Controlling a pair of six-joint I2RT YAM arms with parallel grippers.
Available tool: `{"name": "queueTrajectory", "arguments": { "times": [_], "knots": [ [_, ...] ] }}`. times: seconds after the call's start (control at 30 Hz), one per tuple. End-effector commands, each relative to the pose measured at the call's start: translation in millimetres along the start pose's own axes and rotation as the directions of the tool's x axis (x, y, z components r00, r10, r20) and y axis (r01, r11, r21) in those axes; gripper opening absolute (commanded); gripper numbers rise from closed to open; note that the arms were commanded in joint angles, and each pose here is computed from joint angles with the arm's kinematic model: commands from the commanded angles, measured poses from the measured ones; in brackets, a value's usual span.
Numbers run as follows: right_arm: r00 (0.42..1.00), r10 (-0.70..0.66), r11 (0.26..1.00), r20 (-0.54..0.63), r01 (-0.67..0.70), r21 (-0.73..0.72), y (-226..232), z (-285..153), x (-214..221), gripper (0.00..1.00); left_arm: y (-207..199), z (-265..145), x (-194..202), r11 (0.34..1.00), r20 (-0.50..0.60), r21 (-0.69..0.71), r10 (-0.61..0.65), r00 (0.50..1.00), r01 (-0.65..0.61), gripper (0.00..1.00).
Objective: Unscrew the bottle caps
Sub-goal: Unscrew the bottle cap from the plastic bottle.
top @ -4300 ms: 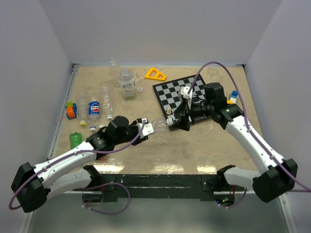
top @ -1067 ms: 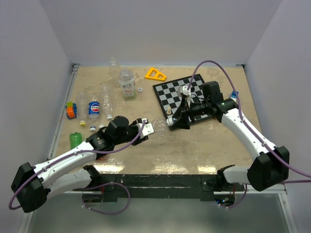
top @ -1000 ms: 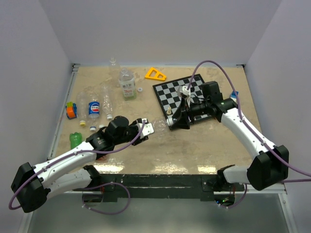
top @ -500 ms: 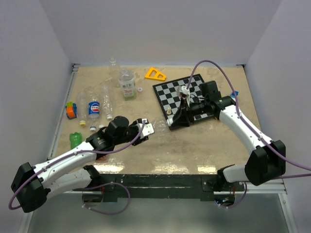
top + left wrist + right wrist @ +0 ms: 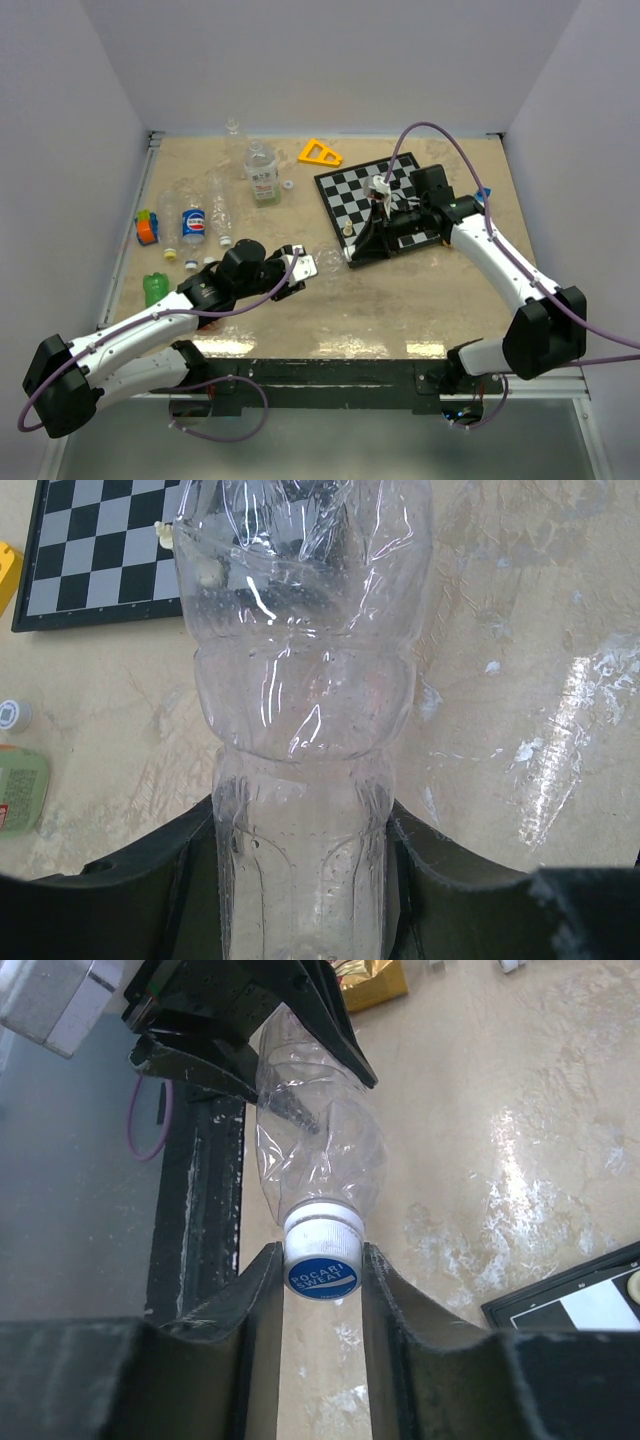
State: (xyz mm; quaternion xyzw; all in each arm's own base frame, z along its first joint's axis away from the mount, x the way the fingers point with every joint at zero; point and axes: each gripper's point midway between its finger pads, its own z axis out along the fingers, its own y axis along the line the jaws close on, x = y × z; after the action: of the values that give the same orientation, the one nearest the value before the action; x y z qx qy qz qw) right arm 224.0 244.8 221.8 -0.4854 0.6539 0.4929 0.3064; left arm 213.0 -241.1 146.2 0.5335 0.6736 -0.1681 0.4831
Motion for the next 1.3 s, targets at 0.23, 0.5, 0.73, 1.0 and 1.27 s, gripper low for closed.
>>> {"name": "queueTrajectory", "arguments": {
  "times": [0.23,0.5,0.73,1.0,1.27],
  "knots": [
    [0.976,-0.216,0.974,-0.025,0.214,-0.073,18.7,-4.5,-16.3,0.0,7.0,-1.2,-8.1,1.0,0.03,-0.031,0.005,1.0,-0.004,0.0],
    [0.619,-0.772,0.636,-0.148,0.757,-0.152,18.0,-11.5,-9.2,0.0,7.0,-1.3,-8.9,1.0,0.032,-0.03,0.004,0.999,-0.003,0.0],
    [0.011,-0.959,0.036,-0.282,0.996,-0.082,-6.7,-32.7,-50.7,0.0,6.7,-1.1,-7.4,1.0,0.029,-0.03,0.005,1.0,-0.004,0.0],
    [-0.053,-0.989,-0.036,-0.135,0.992,-0.121,15.5,-19.0,-35.0,0.0,6.8,-1.2,-8.2,1.0,0.031,-0.029,0.005,1.0,-0.004,0.0],
    [0.071,-0.993,0.086,-0.099,0.985,-0.151,24.2,-14.1,-3.3,0.15,5.8,-1.1,-8.6,1.0,0.032,-0.025,0.004,0.999,-0.003,0.0]
  ]
}}
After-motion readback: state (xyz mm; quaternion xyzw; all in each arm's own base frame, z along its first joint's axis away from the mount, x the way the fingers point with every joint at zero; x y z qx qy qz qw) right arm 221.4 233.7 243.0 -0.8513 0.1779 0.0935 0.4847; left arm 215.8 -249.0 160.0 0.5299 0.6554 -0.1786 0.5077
